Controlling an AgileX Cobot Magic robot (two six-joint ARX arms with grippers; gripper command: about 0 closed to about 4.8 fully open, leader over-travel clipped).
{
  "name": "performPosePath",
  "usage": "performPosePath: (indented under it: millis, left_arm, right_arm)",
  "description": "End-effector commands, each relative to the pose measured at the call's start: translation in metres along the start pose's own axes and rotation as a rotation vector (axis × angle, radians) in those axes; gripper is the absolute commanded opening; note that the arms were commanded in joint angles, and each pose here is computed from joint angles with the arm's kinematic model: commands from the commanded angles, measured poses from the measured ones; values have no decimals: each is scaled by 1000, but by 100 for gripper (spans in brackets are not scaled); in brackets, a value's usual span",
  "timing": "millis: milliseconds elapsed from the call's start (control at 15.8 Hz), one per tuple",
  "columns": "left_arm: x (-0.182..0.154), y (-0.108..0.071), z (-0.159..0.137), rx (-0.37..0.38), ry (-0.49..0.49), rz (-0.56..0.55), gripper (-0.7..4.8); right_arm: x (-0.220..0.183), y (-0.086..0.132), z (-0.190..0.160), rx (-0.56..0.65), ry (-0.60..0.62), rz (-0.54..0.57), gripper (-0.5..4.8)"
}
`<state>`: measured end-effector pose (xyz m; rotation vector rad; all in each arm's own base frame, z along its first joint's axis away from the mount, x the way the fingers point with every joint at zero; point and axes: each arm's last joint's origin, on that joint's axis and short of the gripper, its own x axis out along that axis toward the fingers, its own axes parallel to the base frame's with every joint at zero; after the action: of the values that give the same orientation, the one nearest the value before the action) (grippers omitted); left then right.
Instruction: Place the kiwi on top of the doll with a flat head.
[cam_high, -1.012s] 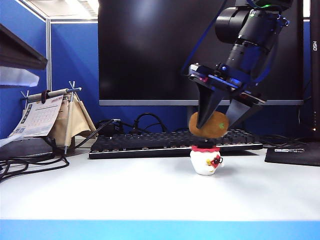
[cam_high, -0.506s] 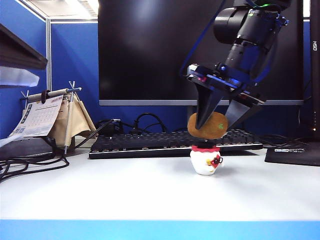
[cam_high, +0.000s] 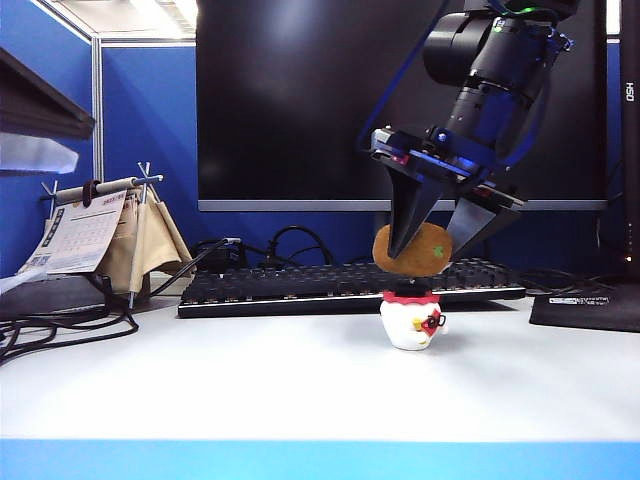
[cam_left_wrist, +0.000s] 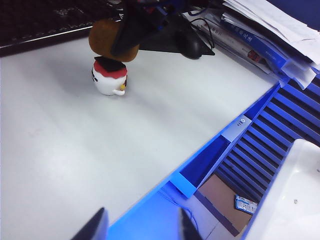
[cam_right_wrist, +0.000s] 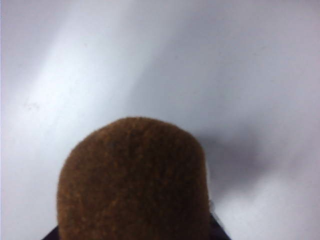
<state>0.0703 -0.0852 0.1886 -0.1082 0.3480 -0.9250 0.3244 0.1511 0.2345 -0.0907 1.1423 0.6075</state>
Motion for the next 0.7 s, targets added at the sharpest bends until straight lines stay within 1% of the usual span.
performPosePath:
  millis: [63,190,506,569,632,695]
  left_arm:
    - [0,-1,2,6,-15,-3,184]
    - [0,-1,2,6,-15,-3,184]
    - [0,-1,2,7,-15,-3,184]
    - [0,-1,2,7,-15,-3,184]
    - [0,-1,2,7,-15,-2,184]
    - [0,-1,2,8,-15,-3,184]
  right_arm:
    - [0,1,2,-10,-19,1,289]
    - [5,-1,2,-5,-1,2,310]
    - [12,-3,1,0,17,1,317]
    - [12,-2,1,0,18,1,339]
    - [12,-2,1,1,20,1,346]
    - [12,-2,1,1,22,0,394]
